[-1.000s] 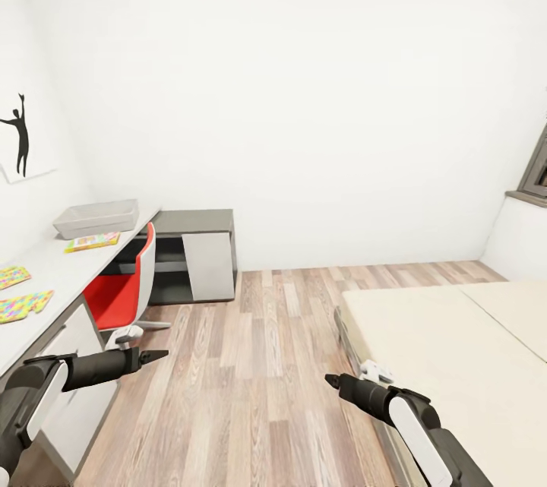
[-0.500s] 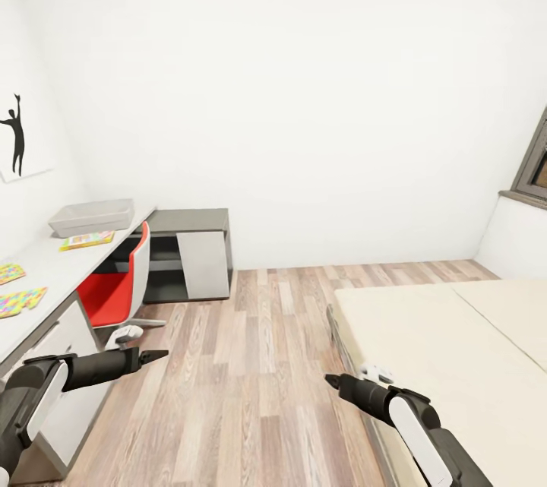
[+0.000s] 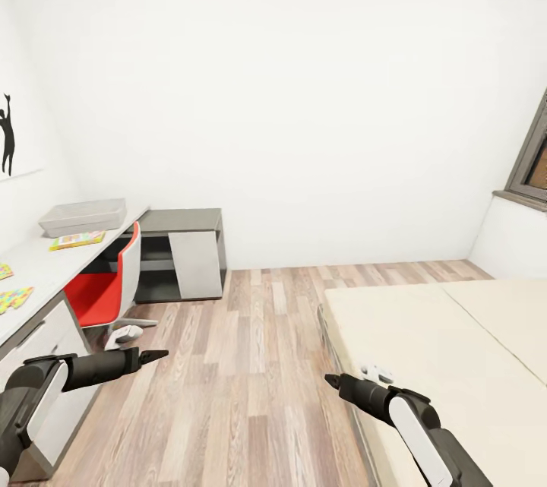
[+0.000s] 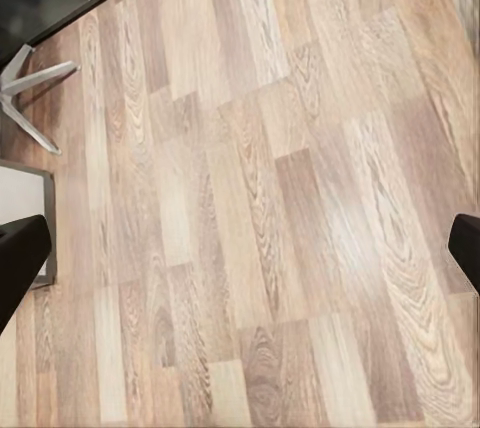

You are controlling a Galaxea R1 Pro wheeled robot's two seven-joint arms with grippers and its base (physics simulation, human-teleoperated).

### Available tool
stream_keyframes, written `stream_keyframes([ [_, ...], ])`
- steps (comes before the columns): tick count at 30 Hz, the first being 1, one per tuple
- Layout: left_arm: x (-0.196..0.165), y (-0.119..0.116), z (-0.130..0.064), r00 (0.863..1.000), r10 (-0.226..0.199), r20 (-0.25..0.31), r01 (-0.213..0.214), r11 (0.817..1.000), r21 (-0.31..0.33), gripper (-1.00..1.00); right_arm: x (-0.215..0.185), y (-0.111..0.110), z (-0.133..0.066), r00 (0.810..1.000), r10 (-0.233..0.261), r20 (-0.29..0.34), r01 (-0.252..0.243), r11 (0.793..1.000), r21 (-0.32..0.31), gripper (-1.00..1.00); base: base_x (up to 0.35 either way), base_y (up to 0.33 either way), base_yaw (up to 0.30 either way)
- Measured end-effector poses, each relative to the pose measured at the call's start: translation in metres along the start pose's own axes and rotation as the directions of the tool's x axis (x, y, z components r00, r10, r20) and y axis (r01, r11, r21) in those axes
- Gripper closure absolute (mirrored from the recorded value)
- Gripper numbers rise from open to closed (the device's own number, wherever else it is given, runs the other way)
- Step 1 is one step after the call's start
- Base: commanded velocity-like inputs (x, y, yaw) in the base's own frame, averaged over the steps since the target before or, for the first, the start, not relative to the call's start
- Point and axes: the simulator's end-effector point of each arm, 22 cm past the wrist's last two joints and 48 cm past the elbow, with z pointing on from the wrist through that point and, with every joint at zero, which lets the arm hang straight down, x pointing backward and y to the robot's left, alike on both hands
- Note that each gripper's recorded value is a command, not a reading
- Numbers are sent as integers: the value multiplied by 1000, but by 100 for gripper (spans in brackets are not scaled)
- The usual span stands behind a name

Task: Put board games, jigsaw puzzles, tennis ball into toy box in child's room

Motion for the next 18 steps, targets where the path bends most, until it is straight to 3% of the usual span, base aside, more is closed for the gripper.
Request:
stream_keyframes([
  [10, 0, 0, 0, 1000, 0, 0, 0, 1000, -1, -100, 0, 0, 0, 1000, -1, 1, 1, 1000, -1, -100, 0, -193, 0],
  [18, 0, 0, 0, 1000, 0, 1, 0, 1000, 1, -100, -1, -1, 0, 1000, 0, 3, 0, 1000, 3, -100, 0, -48, 0],
])
